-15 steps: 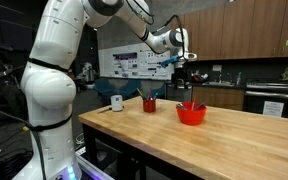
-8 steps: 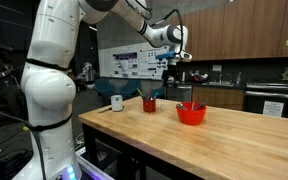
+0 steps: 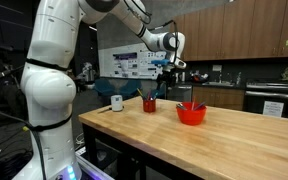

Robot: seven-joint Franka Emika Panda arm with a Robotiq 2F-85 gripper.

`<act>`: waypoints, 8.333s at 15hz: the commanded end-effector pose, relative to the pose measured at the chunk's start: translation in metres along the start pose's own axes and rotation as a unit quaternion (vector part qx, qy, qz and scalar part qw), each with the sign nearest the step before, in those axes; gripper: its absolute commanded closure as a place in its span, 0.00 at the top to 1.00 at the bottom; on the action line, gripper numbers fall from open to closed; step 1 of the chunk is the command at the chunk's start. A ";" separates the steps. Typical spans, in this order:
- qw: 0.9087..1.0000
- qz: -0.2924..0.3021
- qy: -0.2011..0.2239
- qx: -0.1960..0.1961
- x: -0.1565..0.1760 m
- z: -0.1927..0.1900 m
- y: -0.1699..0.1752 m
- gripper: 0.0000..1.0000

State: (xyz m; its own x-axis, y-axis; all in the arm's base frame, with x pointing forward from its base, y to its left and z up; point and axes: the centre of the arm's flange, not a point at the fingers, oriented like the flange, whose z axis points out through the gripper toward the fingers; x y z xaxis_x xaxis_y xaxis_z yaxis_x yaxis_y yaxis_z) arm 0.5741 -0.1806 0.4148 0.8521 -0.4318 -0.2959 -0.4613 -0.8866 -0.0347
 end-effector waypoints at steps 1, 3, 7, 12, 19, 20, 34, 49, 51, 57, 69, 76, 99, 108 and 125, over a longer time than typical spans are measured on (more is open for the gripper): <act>1.000 -0.008 0.012 0.023 -0.010 0.015 -0.012 1.00; 1.000 -0.009 0.010 0.025 -0.011 0.022 -0.020 1.00; 1.000 -0.016 0.009 0.024 -0.014 0.032 -0.028 1.00; 0.999 -0.021 0.016 0.022 -0.012 0.042 -0.031 1.00; 0.998 -0.024 0.062 0.019 -0.007 0.043 -0.031 1.00; 0.997 -0.026 0.067 0.017 -0.008 0.042 -0.031 1.00; 0.996 -0.044 0.081 0.016 -0.010 0.032 -0.017 1.00; 0.997 -0.065 0.050 0.005 -0.028 0.028 -0.018 1.00; 0.997 -0.074 0.036 0.006 -0.032 0.028 -0.019 1.00; 0.994 -0.106 -0.009 0.002 -0.054 0.037 -0.024 1.00; 0.990 -0.136 -0.026 0.016 -0.074 0.063 -0.043 1.00; 0.991 -0.134 0.008 0.013 -0.069 0.067 -0.056 1.00; 0.990 -0.137 -0.005 -0.027 -0.078 0.059 -0.058 0.03; 0.991 -0.125 0.052 -0.021 -0.083 -0.019 -0.044 0.03; 0.998 0.006 0.038 -0.044 -0.039 -0.062 0.079 0.03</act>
State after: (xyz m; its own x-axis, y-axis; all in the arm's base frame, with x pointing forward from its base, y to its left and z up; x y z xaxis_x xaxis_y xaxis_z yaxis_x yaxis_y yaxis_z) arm 0.5145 -0.2298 0.4852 0.8909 -0.4144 -0.1856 -0.4185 -0.9080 0.0185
